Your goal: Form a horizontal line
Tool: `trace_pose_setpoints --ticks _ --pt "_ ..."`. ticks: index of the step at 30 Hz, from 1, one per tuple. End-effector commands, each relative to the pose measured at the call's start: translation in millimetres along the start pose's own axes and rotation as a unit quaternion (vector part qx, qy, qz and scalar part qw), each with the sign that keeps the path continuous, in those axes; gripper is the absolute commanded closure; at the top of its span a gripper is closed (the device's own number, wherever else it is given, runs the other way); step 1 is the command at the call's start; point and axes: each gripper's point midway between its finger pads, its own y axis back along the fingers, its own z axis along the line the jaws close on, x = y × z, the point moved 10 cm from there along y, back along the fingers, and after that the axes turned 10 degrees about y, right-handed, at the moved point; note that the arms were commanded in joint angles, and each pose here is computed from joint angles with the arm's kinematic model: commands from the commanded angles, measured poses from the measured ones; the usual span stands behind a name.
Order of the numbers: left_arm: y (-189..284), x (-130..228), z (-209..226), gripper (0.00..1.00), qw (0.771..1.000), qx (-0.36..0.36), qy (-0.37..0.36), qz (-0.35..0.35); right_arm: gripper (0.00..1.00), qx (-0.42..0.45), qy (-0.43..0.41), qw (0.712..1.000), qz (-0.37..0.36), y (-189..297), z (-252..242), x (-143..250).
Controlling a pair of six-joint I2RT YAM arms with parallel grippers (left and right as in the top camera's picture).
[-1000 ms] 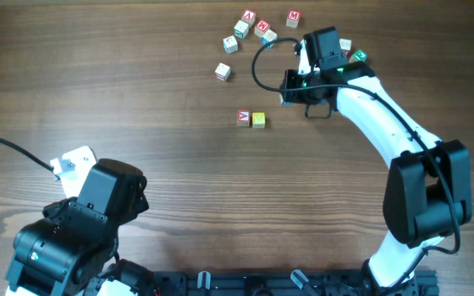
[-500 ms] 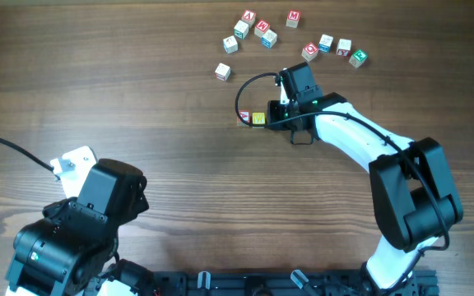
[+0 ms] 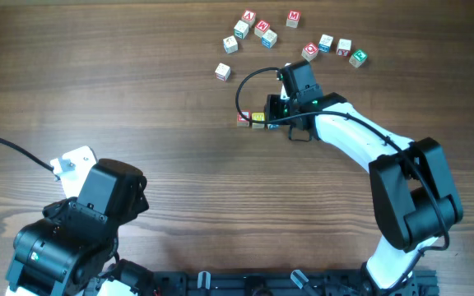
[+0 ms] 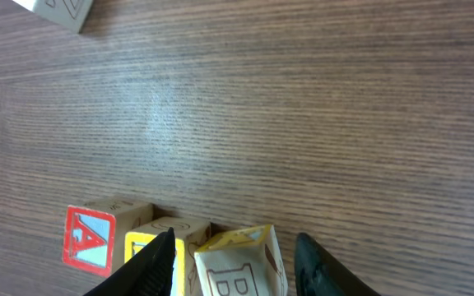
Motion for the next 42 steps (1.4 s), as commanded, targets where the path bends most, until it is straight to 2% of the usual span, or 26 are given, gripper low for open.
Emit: trace_pose_setpoints --ticks 1,6,12,14,17,20,26,32,36,42 --pt "0 0 1 0.00 1.000 -0.001 0.010 -0.001 0.53 0.008 -0.016 1.000 -0.010 5 0 -3" --pt "0 0 1 0.00 1.000 -0.001 0.010 -0.001 0.53 0.005 -0.047 0.999 -0.020 28 3 -8" --pt "0 0 1 0.00 1.000 -0.001 0.010 -0.001 0.72 0.012 -0.181 0.983 -0.028 35 2 -10" --pt "0 0 1 0.00 1.000 -0.001 0.010 -0.001 0.76 0.034 -0.199 0.979 -0.036 35 -1 -10" --pt "0 0 1 0.00 1.000 -0.001 0.010 -0.001 0.88 0.100 -0.260 0.960 -0.035 35 -12 -2" --pt "0 0 1 0.00 1.000 -0.001 0.010 -0.001 0.96 0.113 -0.292 0.949 -0.021 32 -14 6" --pt "0 0 1 0.00 1.000 -0.001 0.010 -0.001 0.95 0.155 -0.297 0.942 -0.031 33 -21 9" --pt "0 0 1 0.00 1.000 -0.001 0.010 -0.001 0.96 0.171 -0.295 0.940 -0.004 14 -26 19" --pt "0 0 1 0.00 1.000 -0.001 0.010 -0.001 0.96 0.143 -0.257 0.956 0.008 11 -22 18" --pt "0 0 1 0.00 1.000 -0.001 0.010 -0.001 0.96 0.123 -0.247 0.961 0.020 10 -18 18"
